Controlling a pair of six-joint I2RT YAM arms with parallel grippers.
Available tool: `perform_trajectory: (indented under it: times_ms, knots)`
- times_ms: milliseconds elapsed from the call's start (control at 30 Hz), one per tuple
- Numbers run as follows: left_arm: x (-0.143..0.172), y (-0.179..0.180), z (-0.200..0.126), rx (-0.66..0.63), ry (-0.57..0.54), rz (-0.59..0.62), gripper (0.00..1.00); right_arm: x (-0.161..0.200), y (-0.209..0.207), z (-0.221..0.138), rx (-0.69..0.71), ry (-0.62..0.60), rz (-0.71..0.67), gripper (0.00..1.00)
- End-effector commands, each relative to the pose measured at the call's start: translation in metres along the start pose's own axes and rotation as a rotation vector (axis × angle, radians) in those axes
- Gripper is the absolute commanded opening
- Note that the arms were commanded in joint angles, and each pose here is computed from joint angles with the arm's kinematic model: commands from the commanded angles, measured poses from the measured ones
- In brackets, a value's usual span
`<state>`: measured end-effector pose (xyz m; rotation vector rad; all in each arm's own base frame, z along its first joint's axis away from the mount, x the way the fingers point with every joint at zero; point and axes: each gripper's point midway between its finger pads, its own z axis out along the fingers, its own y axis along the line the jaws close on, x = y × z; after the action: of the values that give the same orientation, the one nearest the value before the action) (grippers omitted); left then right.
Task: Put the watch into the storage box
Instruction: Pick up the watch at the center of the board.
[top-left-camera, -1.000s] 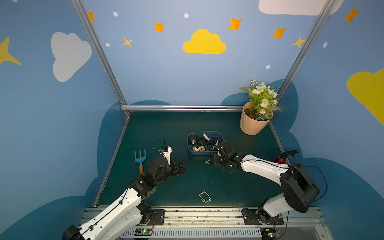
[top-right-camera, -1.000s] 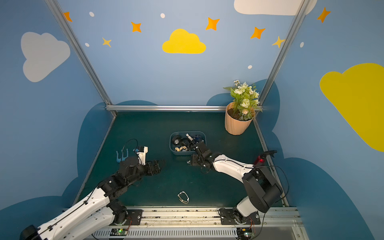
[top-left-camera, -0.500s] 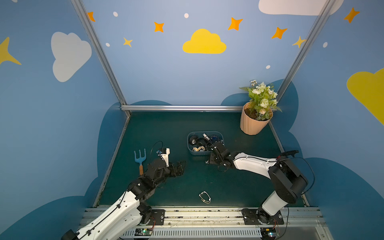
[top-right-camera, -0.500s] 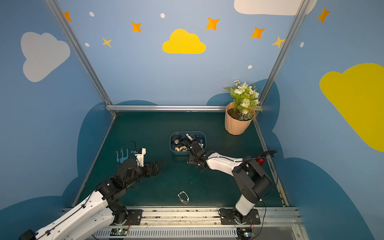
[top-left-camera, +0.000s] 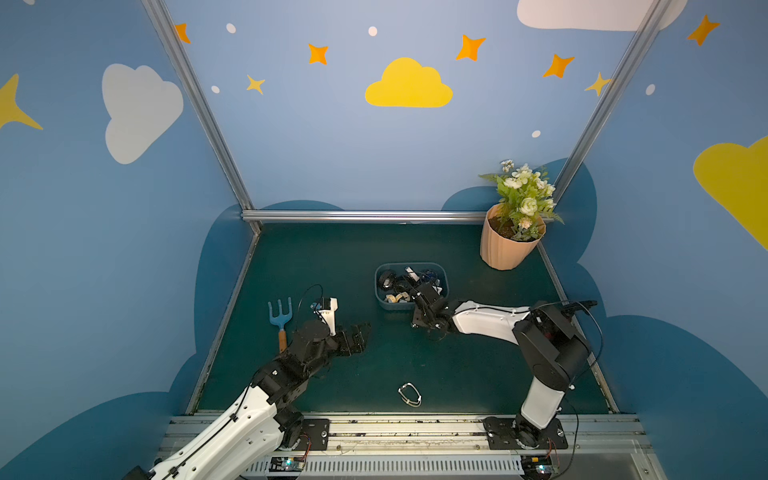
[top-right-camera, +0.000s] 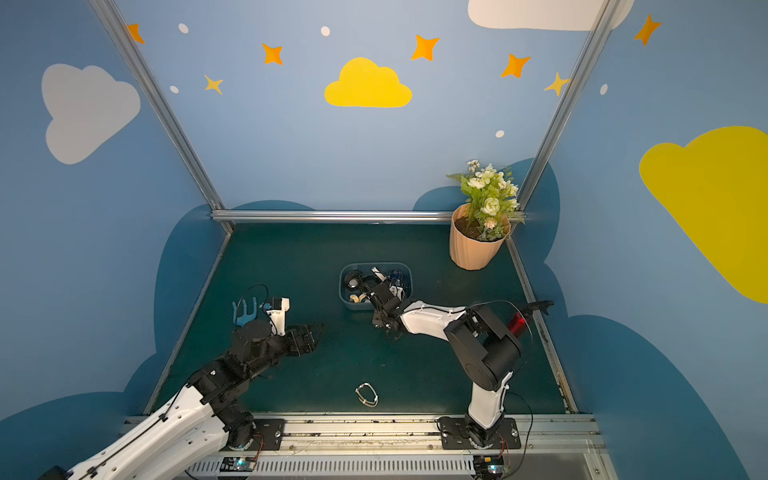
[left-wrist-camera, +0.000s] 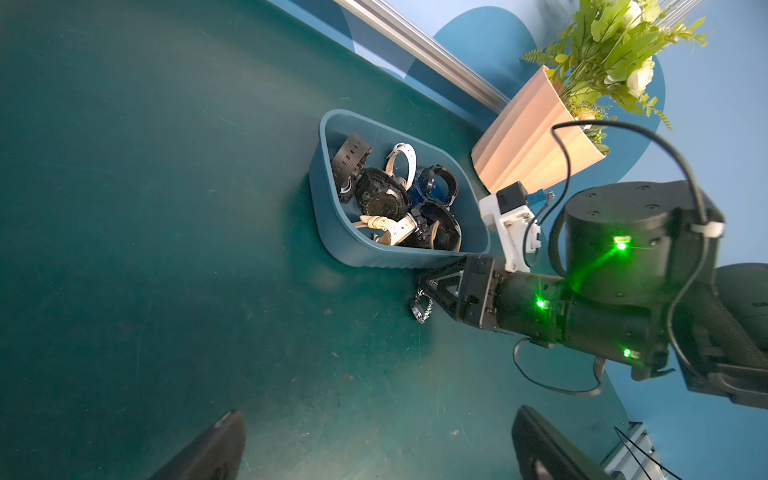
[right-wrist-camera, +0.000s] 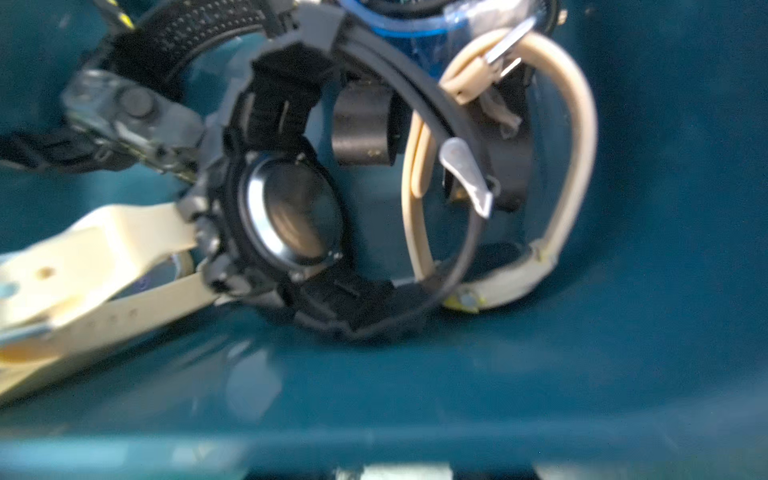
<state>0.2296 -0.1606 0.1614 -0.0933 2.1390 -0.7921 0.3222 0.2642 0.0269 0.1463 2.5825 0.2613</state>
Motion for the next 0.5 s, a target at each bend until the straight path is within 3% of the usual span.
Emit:
perform_trajectory:
  times_ms: [0,400,467]
  knots:
    - [0.002,0.006,-0.001,-0.019,0.000,-0.010,1.00,0.000,-0.004,0.002,0.049,-0.005,0.010,0.36]
    - [0.002,0.005,-0.001,-0.012,-0.004,-0.014,1.00,0.011,-0.020,0.005,0.107,0.013,-0.014,0.01]
    - [0.002,0.006,-0.001,-0.016,-0.005,-0.013,1.00,0.010,-0.022,0.001,0.104,0.003,-0.017,0.00]
